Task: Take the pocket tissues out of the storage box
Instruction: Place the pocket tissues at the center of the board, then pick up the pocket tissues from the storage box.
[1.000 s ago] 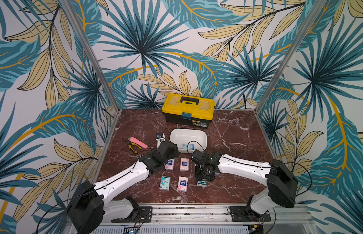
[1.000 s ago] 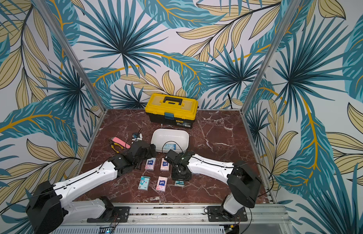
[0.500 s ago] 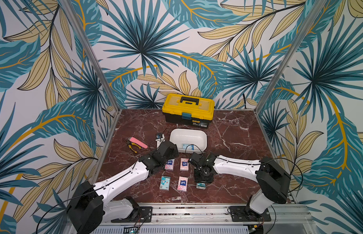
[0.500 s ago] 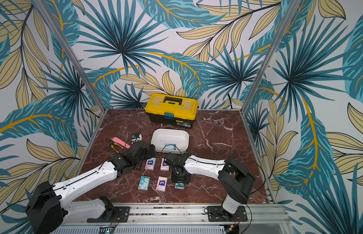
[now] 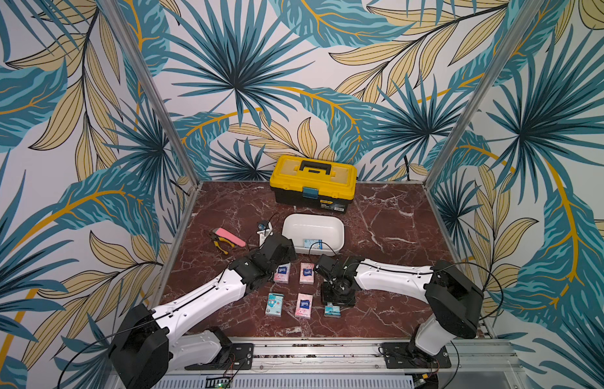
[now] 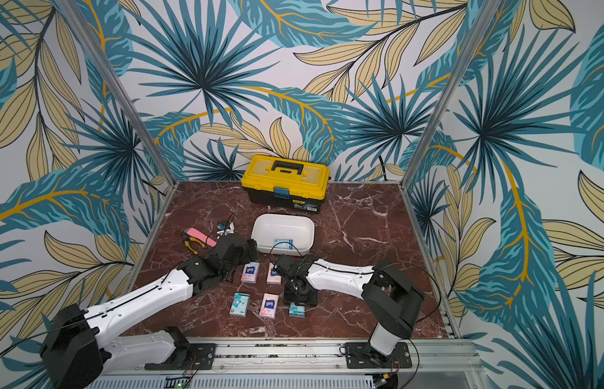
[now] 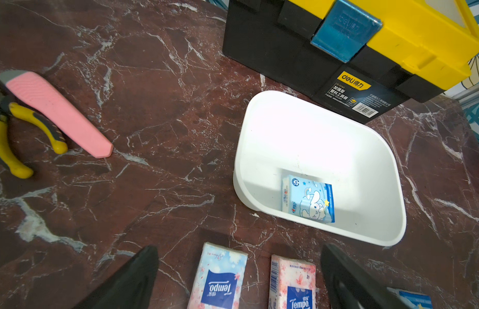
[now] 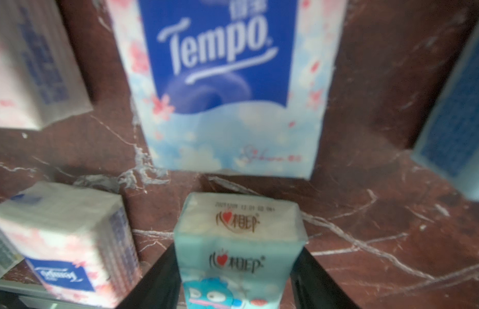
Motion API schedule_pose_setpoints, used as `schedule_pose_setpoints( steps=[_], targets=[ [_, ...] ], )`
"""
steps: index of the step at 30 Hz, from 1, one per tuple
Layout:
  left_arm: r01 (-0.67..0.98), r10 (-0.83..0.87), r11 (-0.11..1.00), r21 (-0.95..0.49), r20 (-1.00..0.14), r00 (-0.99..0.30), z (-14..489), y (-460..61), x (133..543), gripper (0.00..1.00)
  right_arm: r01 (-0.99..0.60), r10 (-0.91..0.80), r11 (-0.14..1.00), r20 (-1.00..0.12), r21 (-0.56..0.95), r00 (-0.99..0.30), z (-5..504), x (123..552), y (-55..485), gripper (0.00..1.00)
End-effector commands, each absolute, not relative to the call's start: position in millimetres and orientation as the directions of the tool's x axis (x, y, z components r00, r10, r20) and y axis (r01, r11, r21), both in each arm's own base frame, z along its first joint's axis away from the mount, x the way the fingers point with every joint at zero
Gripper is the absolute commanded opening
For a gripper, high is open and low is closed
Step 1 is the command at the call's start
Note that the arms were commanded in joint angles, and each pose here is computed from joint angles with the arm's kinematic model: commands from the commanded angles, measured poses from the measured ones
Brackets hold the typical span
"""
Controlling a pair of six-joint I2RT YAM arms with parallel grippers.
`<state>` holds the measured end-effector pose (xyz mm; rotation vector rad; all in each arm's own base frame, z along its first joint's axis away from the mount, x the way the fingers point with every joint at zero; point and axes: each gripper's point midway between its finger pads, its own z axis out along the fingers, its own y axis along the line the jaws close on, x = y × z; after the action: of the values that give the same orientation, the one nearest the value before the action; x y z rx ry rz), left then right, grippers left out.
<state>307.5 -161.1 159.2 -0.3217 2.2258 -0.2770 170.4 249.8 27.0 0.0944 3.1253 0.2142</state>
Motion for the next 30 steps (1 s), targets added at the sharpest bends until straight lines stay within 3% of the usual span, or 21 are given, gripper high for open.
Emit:
schedule_pose_setpoints(
  steps=[1,8,16,30],
  targets=[
    [-0.136,-0.335,0.939,-0.316,-0.754,-0.565,179.4,-155.3,313.6,1.0,0.039,0.045,0.988,-0.037,0.151,-0.998,46.5,173.1,251.0,0.71],
    [-0.121,-0.333,0.941,-0.317,-0.797,-0.504,192.5,-147.6,315.9,1.0,-0.075,-0.049,0.984,-0.155,0.164,-0.987,94.6,201.3,252.6,0.77],
    [-0.102,-0.355,0.933,-0.345,-0.841,-0.407,206.8,-138.0,315.6,1.0,-0.223,-0.167,0.956,-0.27,0.191,-0.948,141.6,265.4,251.0,0.73],
    [-0.108,-0.345,0.938,-0.328,-0.867,-0.36,198.8,-122.7,307.4,1.0,-0.429,-0.355,0.874,-0.303,0.228,-0.885,127.4,375.9,270.4,0.72]
  ],
)
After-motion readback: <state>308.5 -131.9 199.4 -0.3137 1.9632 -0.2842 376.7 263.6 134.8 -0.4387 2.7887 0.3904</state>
